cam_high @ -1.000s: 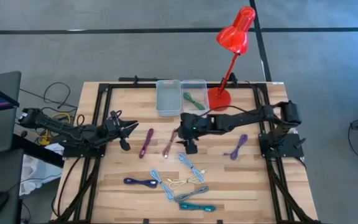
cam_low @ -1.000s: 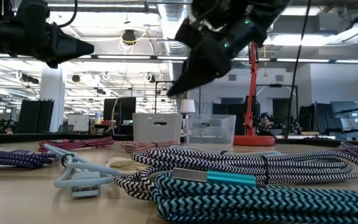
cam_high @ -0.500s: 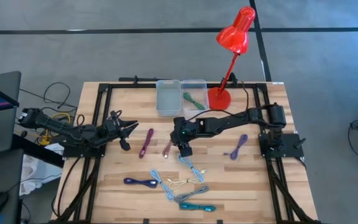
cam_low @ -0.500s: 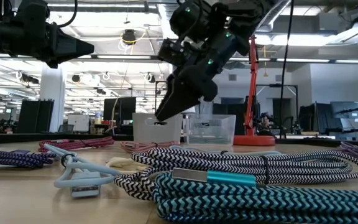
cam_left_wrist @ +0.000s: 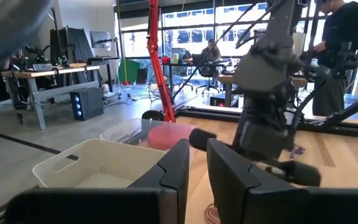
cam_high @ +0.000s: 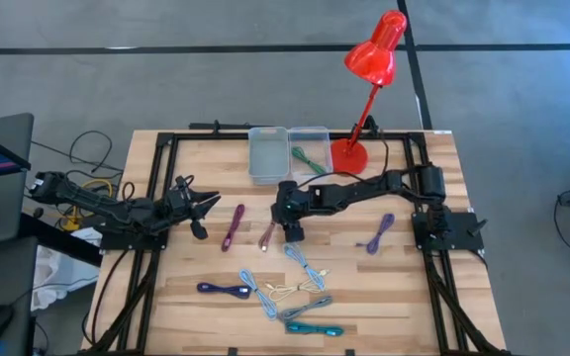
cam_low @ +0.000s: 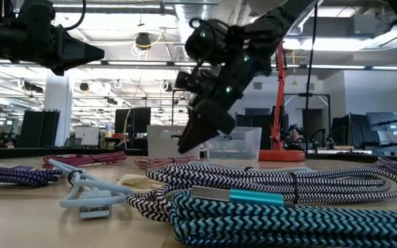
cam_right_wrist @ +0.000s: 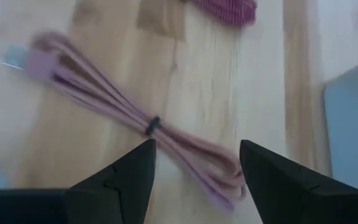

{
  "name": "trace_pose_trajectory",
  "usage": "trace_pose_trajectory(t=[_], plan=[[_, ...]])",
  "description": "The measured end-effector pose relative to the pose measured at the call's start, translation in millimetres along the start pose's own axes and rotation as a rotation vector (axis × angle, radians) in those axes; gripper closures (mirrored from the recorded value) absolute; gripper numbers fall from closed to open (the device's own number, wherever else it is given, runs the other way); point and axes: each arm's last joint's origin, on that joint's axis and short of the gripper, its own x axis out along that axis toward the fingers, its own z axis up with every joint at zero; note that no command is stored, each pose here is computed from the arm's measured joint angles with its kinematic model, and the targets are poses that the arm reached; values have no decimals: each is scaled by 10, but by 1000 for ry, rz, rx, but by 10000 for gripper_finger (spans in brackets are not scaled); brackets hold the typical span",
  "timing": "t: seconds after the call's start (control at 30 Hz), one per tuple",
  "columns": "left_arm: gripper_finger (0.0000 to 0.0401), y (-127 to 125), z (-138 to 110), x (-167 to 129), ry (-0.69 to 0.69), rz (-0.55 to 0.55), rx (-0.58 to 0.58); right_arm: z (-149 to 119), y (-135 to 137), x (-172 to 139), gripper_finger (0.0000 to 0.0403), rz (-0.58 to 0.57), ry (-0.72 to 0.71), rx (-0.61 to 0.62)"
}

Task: Pick & Place USB Port
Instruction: Put the pink charger cable into the transparent bin

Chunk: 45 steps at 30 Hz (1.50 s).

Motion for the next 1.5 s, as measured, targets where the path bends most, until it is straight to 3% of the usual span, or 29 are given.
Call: trace_pose_trajectory(t=[0.47, 0.83, 1.0, 1.3, 1.5], plan=[[342, 0, 0, 0, 0, 0, 0, -93, -149, 69, 188, -18, 24, 34], [342, 0, 0, 0, 0, 0, 0, -140, -60, 186, 197, 30, 39, 43], [342, 0, 0, 0, 0, 0, 0, -137, -48, 190, 242, 25, 39, 40], [342, 0, 0, 0, 0, 0, 0, -143, -42, 199, 383, 27, 41, 39], [342, 0, 0, 0, 0, 0, 0, -145, -43, 199, 390, 26, 42, 40]])
